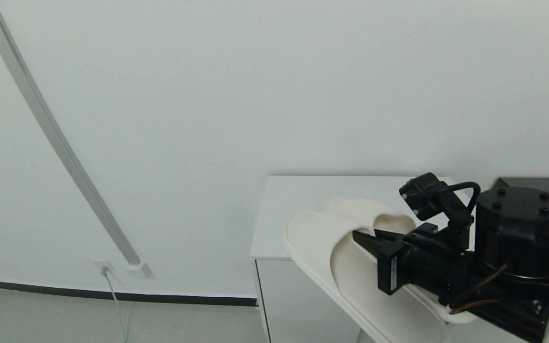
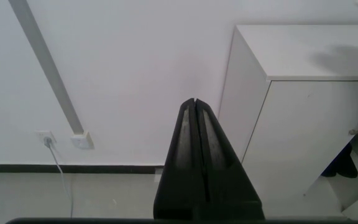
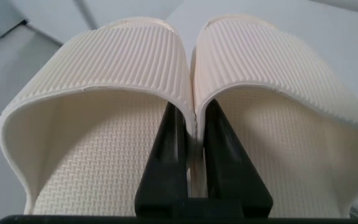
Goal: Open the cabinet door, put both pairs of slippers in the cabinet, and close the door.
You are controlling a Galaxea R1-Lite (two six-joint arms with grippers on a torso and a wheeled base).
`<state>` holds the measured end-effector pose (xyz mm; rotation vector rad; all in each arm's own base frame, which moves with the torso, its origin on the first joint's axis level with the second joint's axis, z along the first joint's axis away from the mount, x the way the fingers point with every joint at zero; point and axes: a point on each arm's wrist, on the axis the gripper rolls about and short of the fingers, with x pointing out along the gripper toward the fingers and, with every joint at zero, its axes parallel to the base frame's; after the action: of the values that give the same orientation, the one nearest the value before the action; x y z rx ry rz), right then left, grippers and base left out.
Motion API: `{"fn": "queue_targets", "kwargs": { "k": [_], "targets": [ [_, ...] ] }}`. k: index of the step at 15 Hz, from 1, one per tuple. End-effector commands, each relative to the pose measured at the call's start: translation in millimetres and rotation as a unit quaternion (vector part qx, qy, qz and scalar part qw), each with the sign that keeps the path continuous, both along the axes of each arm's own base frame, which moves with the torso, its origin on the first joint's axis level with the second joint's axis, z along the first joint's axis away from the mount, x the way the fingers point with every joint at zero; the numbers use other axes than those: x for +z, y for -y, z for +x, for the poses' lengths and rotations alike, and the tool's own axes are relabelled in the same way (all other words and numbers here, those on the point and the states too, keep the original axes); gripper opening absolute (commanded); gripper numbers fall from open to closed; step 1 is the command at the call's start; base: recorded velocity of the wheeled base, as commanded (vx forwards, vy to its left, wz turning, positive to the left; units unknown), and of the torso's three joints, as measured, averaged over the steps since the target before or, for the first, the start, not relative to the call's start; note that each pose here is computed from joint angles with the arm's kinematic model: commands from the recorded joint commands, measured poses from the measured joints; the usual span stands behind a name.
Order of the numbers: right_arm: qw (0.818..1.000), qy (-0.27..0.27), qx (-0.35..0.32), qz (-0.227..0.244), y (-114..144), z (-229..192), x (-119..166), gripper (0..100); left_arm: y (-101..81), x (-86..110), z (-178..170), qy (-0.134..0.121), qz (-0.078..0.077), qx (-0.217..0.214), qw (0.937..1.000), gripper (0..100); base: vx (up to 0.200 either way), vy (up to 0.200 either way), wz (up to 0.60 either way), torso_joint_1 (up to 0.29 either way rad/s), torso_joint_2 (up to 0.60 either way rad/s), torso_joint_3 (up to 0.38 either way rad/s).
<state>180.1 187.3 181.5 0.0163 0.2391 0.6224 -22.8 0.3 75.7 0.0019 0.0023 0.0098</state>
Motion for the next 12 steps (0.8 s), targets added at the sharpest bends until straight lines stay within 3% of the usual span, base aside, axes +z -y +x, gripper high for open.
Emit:
{"fn": "queue_targets", "kwargs": {
  "k": [1,6,12],
  "targets": [
    [1.000,0.008,0.008,0.010,5.8,-9.7,6.2,0,0.0,0.1,0.0,0.000,0.000,0.000,1.0000,0,0.000,0.000,0.00,0.000,0.00,0.000],
    [1.000,0.005,0.010,0.008,5.3,-9.4,4.2,0,0.0,-0.1,0.0,0.000,0.000,0.000,1.0000,0,0.000,0.000,0.00,0.000,0.00,0.000],
    [1.000,0.002,0.010,0.005,3.7,-8.4,2.3,0,0.1,-0.1,0.0,0.000,0.000,-0.002,1.0000,0,-0.200,0.000,0.00,0.005,0.00,0.003]
  ]
}}
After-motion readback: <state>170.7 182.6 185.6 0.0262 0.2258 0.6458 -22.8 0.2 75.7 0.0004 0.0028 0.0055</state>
